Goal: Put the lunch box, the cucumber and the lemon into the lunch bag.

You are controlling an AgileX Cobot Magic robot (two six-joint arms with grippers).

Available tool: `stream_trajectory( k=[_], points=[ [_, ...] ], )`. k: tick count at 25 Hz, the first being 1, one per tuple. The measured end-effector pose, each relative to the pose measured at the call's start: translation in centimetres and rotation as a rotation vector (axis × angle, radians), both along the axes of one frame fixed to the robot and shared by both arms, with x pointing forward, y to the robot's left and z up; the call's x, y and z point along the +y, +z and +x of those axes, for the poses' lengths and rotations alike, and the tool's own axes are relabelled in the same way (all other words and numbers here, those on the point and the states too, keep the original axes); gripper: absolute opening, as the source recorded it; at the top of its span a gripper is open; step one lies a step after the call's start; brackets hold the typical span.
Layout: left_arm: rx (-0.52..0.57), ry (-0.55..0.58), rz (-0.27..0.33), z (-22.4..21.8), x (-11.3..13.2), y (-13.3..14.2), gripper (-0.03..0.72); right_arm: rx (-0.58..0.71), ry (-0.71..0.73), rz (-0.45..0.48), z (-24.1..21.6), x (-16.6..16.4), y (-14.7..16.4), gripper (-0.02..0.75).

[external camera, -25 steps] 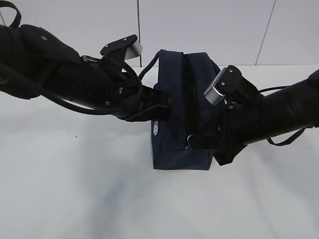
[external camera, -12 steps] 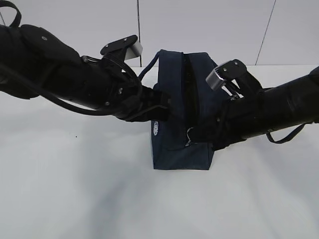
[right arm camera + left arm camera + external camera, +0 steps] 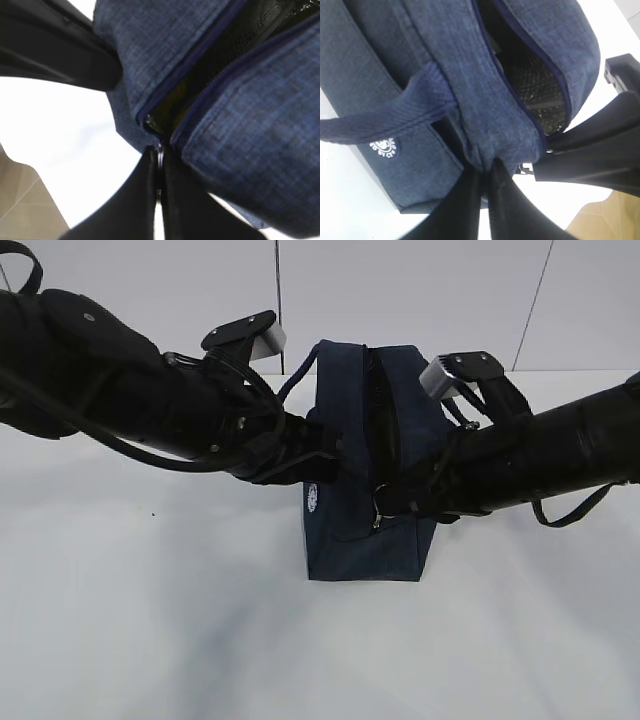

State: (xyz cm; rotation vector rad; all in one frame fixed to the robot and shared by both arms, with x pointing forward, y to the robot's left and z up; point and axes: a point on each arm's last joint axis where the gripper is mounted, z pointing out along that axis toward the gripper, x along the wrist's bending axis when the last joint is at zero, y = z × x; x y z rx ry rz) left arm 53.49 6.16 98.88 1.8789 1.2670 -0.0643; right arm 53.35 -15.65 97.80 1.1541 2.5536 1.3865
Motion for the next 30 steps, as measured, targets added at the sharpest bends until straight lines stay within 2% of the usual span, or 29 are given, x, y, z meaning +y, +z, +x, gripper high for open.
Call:
stream_trajectory(
  k=[21,30],
  points=[
    [-0.005,-0.003,0.006,0.0,0.0,0.0,-0.006,-0.043,-0.078,0.081,0.0,-0.1,2.5,0.007],
    [-0.005,-0.003,0.006,0.0,0.0,0.0,-0.006,-0.025,-0.149,0.155,1.1,0.2,4.5,0.007]
  ],
)
